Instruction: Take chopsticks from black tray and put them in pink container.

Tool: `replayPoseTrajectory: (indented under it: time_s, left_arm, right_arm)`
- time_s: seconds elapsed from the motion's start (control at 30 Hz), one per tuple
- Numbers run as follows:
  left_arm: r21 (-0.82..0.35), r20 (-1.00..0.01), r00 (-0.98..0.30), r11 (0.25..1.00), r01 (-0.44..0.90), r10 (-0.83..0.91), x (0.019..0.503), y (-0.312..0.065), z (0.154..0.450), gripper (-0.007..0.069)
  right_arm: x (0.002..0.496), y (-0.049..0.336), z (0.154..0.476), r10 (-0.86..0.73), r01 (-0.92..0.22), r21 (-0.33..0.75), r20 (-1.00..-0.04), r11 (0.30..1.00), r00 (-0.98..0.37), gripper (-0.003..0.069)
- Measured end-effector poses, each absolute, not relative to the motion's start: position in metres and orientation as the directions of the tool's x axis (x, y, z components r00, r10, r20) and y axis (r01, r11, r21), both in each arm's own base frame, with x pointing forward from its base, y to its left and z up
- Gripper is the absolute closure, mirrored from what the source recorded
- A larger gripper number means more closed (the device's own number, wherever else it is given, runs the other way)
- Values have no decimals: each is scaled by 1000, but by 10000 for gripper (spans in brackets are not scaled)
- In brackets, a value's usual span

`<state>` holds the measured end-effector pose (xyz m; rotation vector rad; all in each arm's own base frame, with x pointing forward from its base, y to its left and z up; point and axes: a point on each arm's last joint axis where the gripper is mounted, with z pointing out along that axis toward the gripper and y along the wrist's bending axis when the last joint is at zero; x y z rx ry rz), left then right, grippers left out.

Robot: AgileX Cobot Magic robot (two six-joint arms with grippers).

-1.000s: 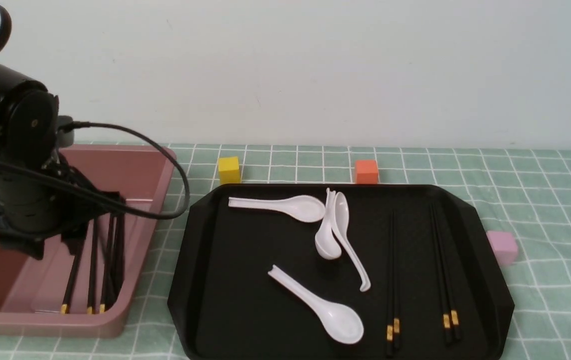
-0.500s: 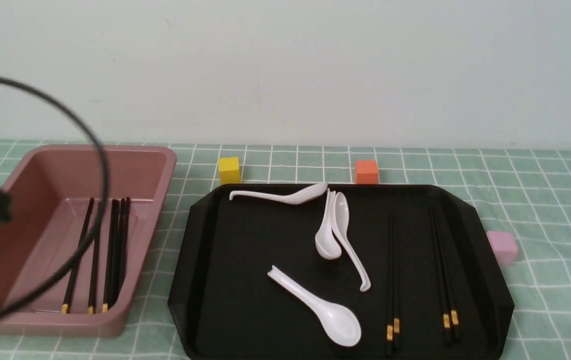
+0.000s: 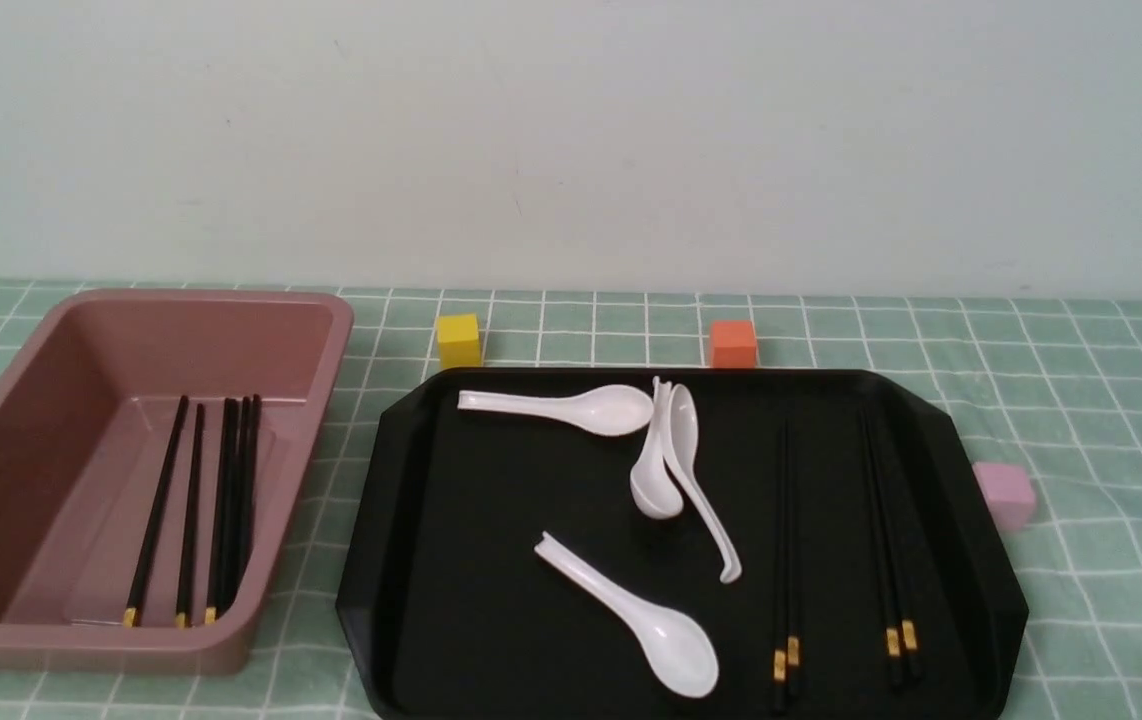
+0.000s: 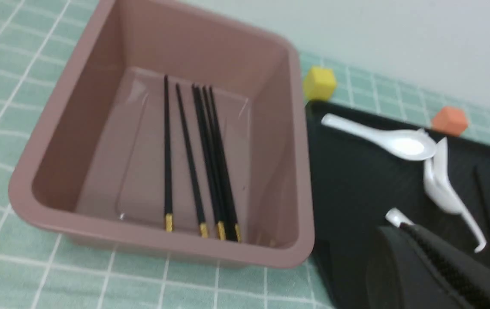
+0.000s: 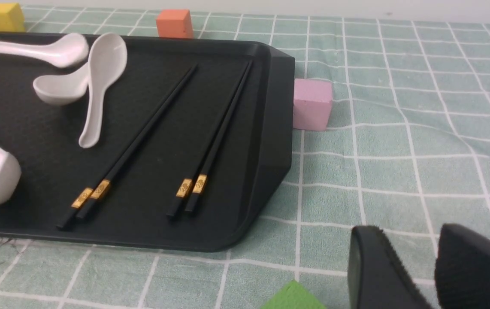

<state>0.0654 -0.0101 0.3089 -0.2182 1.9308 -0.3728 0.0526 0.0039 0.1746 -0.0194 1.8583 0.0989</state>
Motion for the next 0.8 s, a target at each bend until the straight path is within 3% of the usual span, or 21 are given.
replayPoseTrajectory:
  time_s: [0.63,0.8]
  left_arm:
    - [-374,-865,-372,927,31,-337,60,-10,304,638]
    - [-431,-839,-386,902,39,-384,54,-12,267,638]
  right_arm:
    - [53,4,175,38,-64,58,-957,996,-286,419]
    - [53,4,175,38,-64,58,-957,996,-286,419]
